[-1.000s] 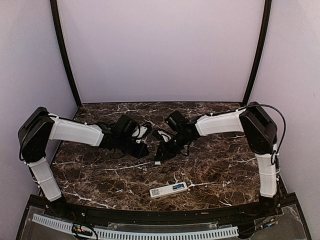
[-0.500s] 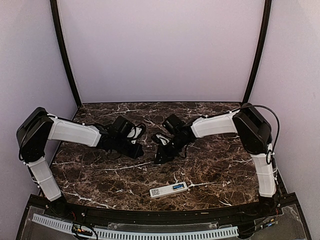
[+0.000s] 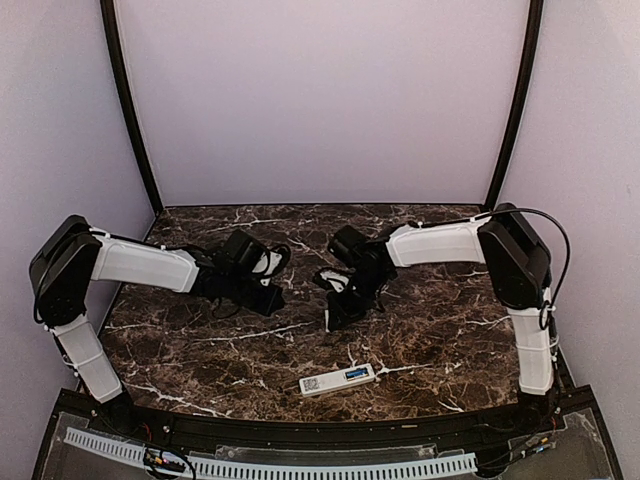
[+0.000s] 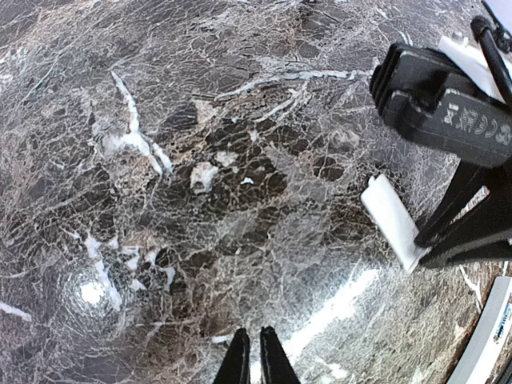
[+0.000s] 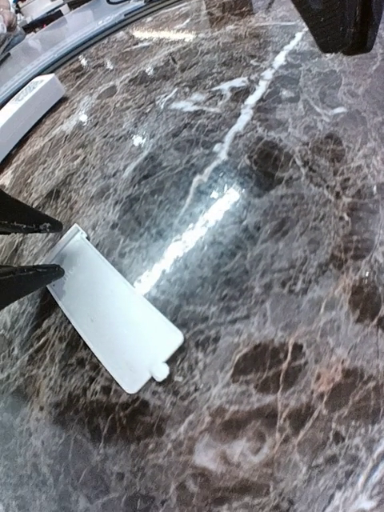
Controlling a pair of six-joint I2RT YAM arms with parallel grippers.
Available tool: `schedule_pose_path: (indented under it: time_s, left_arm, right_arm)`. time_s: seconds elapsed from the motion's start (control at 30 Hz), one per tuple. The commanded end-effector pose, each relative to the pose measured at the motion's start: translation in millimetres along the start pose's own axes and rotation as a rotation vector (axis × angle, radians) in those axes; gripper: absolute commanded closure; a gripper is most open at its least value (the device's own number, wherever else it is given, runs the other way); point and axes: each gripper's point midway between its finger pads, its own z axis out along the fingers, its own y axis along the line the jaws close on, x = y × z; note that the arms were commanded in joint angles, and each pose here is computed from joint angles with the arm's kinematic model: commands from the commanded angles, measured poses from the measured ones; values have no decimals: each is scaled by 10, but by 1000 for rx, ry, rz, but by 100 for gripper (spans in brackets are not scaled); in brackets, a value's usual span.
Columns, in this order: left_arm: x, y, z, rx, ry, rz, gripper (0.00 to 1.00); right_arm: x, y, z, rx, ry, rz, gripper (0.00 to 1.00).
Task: Load the batteries into the remote control
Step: Adjust the battery cover at the center of the board.
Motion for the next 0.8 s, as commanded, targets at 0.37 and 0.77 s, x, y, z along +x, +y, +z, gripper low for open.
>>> schedule_pose_path:
  time_s: [0.37,0.77]
  left_arm:
    - [30,79,-145,-42,-13,21,94]
    - [20,122,-186,-59,-19,26,94]
  right_arm:
    - [-250,360,-260,3,-69,-55,94]
    - [61,-5,81,103,43,24,100]
